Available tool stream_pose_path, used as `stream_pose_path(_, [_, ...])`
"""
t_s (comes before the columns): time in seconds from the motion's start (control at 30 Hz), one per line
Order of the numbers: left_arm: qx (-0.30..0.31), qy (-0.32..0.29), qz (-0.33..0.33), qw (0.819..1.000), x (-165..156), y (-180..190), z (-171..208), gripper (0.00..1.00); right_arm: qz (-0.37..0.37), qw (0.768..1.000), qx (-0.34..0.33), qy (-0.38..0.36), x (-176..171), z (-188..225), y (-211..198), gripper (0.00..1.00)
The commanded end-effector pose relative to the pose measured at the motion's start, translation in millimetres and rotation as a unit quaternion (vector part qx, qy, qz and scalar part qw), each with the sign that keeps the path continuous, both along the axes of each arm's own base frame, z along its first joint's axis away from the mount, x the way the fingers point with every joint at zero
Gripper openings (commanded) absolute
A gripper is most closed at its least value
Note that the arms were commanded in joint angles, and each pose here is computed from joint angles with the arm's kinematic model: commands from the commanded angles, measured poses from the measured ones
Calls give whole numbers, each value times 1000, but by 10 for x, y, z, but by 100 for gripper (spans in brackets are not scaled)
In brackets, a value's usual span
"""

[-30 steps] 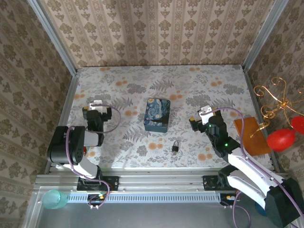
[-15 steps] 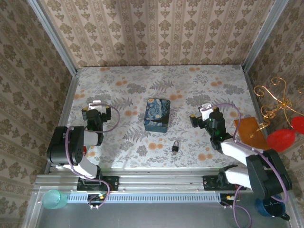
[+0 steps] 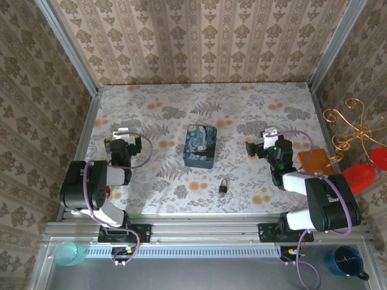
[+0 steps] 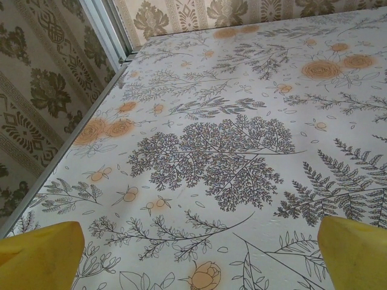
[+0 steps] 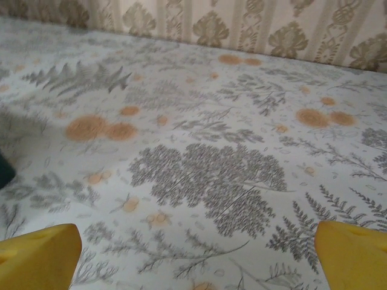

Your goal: Unlock a padlock with a key

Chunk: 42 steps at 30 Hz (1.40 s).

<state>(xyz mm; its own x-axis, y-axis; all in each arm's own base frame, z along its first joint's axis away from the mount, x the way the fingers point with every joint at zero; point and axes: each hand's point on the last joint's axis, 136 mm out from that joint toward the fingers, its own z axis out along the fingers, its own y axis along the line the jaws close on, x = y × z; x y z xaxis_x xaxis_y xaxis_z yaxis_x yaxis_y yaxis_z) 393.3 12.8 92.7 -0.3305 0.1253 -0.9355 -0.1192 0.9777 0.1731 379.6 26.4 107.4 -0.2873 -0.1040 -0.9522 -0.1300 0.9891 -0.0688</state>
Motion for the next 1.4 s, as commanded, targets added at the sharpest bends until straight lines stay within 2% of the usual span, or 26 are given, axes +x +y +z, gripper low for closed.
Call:
stream_pose_path(0.0, [-6,-13,7,1000,21,28,77,100,-13,999,34,-16,85,-43,-55,100])
stream_pose_path(0.03, [-7,-13,7,1000,21,28,77,100,-17,999,32,11,89,-74,-69,100])
stream_pose_path(0.27, [-7,-14,7,1000,22,28,81,100,-36,999,34,22,171,-92,-131,100])
stream_pose_path(1.37, [-7,-13,7,1000,15,26,75,100,-47,998,36,24,181,-90,-168,100])
